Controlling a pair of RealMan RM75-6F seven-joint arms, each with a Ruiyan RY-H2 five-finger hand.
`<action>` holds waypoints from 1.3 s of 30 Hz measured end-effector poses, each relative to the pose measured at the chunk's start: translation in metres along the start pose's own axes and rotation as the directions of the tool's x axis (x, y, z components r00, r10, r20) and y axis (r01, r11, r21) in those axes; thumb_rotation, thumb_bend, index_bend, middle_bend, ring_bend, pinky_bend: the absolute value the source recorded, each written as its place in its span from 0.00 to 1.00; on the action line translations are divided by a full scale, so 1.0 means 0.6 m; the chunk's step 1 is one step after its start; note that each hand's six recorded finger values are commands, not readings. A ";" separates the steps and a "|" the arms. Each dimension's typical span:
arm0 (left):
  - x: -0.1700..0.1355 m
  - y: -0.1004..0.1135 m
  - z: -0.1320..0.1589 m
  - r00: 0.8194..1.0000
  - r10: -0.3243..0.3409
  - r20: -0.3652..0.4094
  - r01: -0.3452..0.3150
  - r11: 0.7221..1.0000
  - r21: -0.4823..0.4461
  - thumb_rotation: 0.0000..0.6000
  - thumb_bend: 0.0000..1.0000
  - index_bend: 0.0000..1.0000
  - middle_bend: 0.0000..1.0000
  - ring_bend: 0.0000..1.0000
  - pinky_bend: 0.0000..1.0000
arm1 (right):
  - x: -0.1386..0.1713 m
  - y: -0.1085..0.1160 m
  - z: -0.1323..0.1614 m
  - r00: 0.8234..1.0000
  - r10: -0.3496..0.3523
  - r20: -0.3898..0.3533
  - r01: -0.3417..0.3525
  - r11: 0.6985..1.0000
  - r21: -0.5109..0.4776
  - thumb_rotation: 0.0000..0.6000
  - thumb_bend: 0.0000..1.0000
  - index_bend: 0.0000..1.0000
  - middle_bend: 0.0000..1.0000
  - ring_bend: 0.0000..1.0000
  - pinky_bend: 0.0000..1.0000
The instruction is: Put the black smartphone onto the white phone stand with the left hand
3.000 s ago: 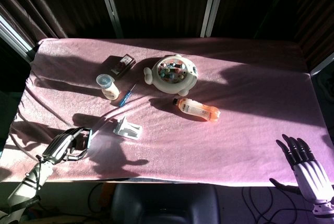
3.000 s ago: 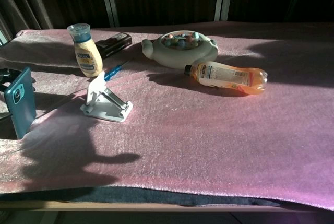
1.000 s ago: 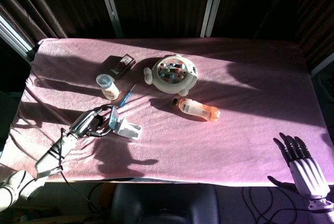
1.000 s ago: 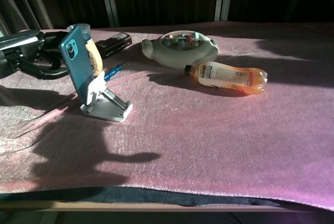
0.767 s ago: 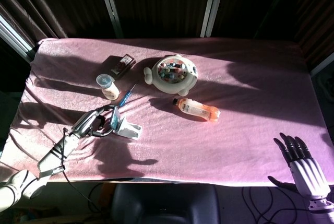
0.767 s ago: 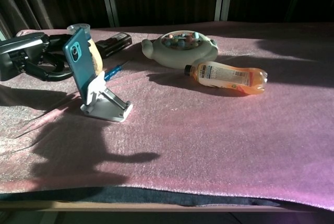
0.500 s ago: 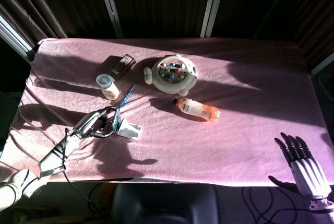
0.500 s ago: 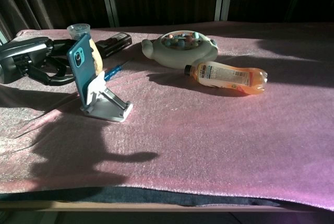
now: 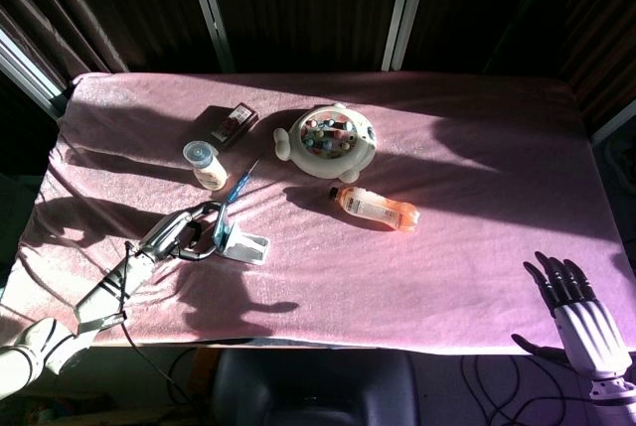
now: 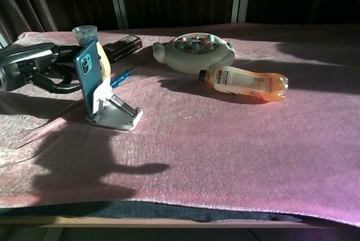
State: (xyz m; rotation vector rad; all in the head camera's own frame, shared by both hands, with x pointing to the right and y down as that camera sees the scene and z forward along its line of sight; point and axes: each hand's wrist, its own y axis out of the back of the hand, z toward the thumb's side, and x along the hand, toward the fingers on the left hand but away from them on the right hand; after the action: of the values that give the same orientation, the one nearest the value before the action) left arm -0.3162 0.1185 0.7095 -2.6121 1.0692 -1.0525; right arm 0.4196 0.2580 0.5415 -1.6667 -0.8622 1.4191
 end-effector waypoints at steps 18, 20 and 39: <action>-0.008 -0.007 0.001 1.000 -0.019 -0.005 0.019 1.000 -0.009 1.00 0.35 0.62 0.84 0.56 0.17 | 0.000 -0.001 0.002 1.000 0.003 -0.001 -0.003 1.000 0.003 1.00 0.24 0.00 0.00 0.00 0.00; -0.006 -0.007 0.000 1.000 -0.016 -0.007 0.016 1.000 -0.014 1.00 0.35 0.60 0.82 0.55 0.17 | 0.001 -0.001 0.002 1.000 0.002 -0.002 -0.002 1.000 0.003 1.00 0.24 0.00 0.00 0.00 0.00; -0.004 -0.017 0.000 0.998 -0.059 -0.012 0.059 0.997 -0.055 1.00 0.28 0.03 0.28 0.35 0.15 | 0.002 0.000 0.000 1.000 0.000 -0.002 0.000 1.000 0.003 1.00 0.24 0.00 0.00 0.00 0.00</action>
State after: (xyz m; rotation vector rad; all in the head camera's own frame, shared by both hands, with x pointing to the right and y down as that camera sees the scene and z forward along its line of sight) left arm -0.3119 0.1276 0.7116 -2.6992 1.0445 -1.0694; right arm 0.4197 0.2589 0.5410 -1.6659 -0.8585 1.4179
